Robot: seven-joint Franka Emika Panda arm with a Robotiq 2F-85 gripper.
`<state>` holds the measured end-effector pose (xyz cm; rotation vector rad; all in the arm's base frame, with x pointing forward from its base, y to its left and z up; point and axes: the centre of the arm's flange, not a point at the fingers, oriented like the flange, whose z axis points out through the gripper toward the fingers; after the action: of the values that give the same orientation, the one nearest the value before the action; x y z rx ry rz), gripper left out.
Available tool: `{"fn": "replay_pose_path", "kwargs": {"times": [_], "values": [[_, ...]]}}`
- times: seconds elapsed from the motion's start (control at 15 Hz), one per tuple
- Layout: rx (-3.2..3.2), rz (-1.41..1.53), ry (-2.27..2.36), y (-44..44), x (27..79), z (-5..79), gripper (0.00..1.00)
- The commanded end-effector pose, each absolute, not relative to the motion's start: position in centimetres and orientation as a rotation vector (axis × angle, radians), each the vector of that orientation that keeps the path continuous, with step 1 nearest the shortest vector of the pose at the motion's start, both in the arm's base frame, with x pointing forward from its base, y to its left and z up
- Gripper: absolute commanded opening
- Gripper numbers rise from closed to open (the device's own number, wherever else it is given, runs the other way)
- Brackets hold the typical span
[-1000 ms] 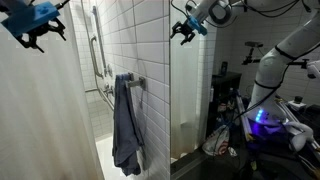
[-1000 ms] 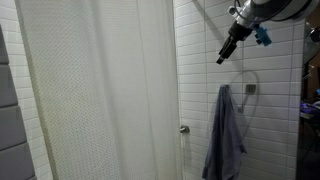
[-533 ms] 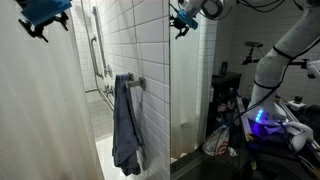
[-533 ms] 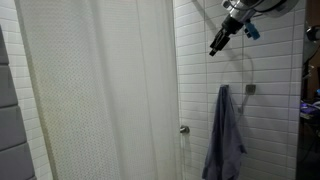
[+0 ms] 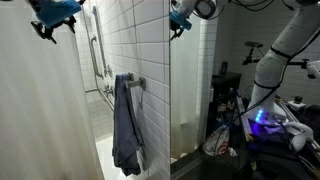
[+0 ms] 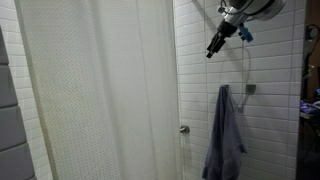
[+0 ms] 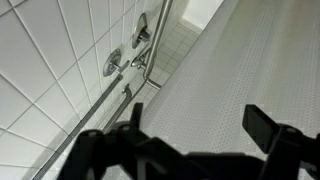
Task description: Open the shower curtain
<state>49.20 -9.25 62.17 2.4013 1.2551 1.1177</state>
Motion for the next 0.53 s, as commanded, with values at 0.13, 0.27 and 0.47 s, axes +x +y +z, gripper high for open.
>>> {"fn": "replay_pose_path", "kwargs": {"times": [0.13, 0.27, 0.47], "values": [[2.397, 1.131, 1.28, -10.0, 50.6, 62.7, 1.0], [2.376, 1.16, 1.359, -10.2, 51.8, 63.3, 1.0], [2.34, 1.185, 1.493, -10.3, 53.0, 64.1, 1.0]]}}
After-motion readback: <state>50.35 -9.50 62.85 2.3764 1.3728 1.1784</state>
